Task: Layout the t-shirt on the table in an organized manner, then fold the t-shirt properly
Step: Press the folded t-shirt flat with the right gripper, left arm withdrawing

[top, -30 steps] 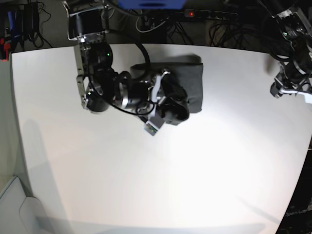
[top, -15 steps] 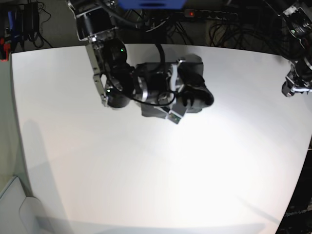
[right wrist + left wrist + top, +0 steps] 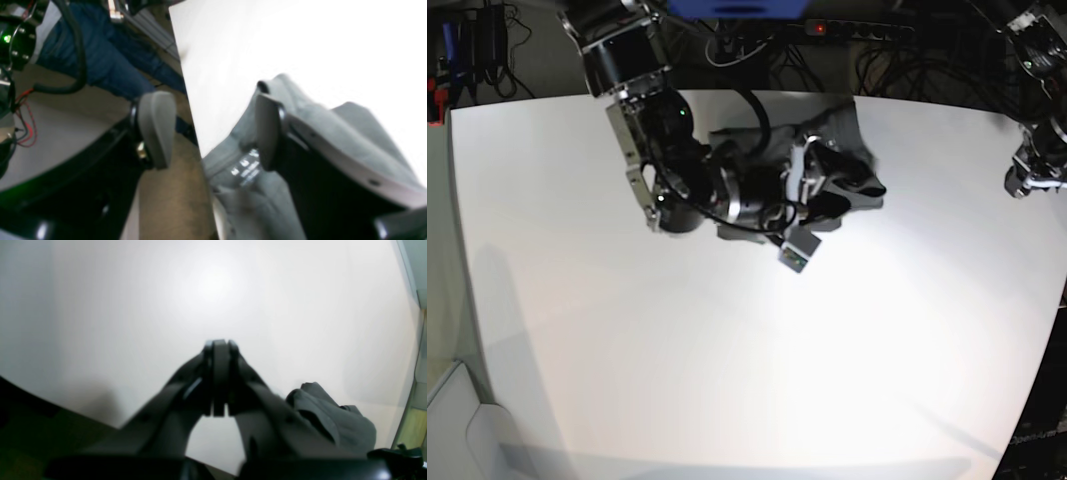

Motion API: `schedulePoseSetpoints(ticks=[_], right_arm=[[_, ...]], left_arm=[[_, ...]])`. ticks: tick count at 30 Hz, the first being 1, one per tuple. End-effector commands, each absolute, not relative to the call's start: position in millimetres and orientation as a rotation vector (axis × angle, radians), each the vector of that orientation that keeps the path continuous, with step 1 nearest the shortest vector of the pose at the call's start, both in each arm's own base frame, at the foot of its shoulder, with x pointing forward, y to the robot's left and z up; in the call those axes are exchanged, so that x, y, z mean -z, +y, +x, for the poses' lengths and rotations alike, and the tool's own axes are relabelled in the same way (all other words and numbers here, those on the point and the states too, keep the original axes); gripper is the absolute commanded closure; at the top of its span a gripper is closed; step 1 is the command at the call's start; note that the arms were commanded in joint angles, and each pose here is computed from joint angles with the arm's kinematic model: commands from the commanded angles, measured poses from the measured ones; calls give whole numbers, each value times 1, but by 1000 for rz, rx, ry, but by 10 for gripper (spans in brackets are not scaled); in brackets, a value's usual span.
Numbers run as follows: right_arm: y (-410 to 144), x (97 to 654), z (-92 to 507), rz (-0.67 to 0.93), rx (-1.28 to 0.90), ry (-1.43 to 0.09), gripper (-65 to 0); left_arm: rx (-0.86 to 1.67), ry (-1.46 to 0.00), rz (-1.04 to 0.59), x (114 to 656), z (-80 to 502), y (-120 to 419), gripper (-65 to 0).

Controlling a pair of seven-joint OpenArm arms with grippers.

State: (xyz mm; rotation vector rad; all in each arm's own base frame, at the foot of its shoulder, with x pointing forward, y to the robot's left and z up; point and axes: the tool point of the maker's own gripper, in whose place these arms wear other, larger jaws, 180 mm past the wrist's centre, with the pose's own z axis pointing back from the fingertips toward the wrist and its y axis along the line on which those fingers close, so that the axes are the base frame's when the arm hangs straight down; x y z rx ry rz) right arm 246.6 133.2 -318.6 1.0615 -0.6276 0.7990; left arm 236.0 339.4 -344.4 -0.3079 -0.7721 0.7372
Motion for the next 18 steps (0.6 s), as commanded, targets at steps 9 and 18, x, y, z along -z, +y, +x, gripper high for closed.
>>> schedulePoseSetpoints(ticks=[9,18], right_arm=[[115,312,287,998,-829,-669,-387],[106,321,336,890,-855,-621,-388]], left_arm=[[-711,-818,-305,329,244,343,-2],[-710,-810,-302,331,241,343,-2]])
